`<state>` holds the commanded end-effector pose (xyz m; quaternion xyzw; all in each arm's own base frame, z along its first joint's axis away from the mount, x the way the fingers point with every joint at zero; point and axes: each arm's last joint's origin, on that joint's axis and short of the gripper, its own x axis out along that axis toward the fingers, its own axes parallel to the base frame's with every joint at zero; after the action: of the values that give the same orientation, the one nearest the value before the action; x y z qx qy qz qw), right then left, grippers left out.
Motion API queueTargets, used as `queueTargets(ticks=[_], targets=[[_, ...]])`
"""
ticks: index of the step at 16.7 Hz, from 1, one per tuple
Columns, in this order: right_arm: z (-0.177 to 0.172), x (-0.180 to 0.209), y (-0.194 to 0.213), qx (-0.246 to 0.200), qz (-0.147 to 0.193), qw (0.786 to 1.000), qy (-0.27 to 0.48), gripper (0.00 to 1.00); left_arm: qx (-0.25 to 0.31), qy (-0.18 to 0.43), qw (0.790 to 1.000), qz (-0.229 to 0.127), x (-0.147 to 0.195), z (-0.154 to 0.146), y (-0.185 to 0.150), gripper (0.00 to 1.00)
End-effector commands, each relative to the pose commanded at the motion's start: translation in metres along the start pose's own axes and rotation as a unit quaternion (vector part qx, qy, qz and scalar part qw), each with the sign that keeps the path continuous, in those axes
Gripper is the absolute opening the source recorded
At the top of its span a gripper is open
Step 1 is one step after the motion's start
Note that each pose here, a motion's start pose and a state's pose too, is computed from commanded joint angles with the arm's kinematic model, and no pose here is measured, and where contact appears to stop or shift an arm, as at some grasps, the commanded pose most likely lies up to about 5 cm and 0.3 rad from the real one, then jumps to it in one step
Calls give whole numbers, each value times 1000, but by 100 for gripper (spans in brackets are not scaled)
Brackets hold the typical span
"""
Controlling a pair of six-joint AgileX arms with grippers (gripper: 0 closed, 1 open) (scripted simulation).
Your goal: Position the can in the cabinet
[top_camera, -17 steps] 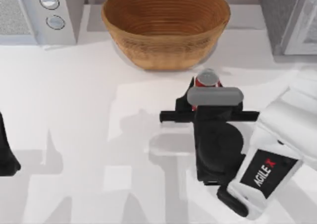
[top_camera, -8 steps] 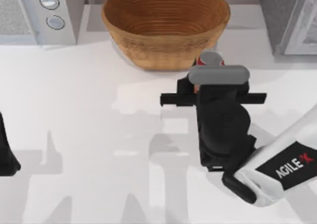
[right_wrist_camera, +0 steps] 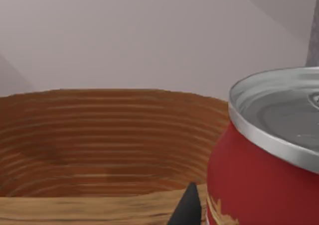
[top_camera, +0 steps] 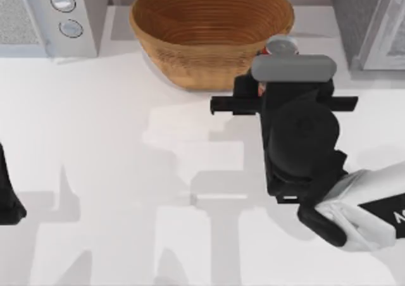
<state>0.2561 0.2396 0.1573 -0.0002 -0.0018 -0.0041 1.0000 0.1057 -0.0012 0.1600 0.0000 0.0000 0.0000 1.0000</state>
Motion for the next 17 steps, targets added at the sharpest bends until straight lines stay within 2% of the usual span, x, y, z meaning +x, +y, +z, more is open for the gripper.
queueTargets(ticks=[8,12,17], targets=[[3,1,-4,0,-5,1000,1,0,0,0,1000,0,0,0,0,100],[13,5,-39,-23,-25,999,20,0,0,0,1000,0,0,0,0,100],[58,-14,-95,-4,-5,1000,5,0,0,0,1000,0,0,0,0,100]])
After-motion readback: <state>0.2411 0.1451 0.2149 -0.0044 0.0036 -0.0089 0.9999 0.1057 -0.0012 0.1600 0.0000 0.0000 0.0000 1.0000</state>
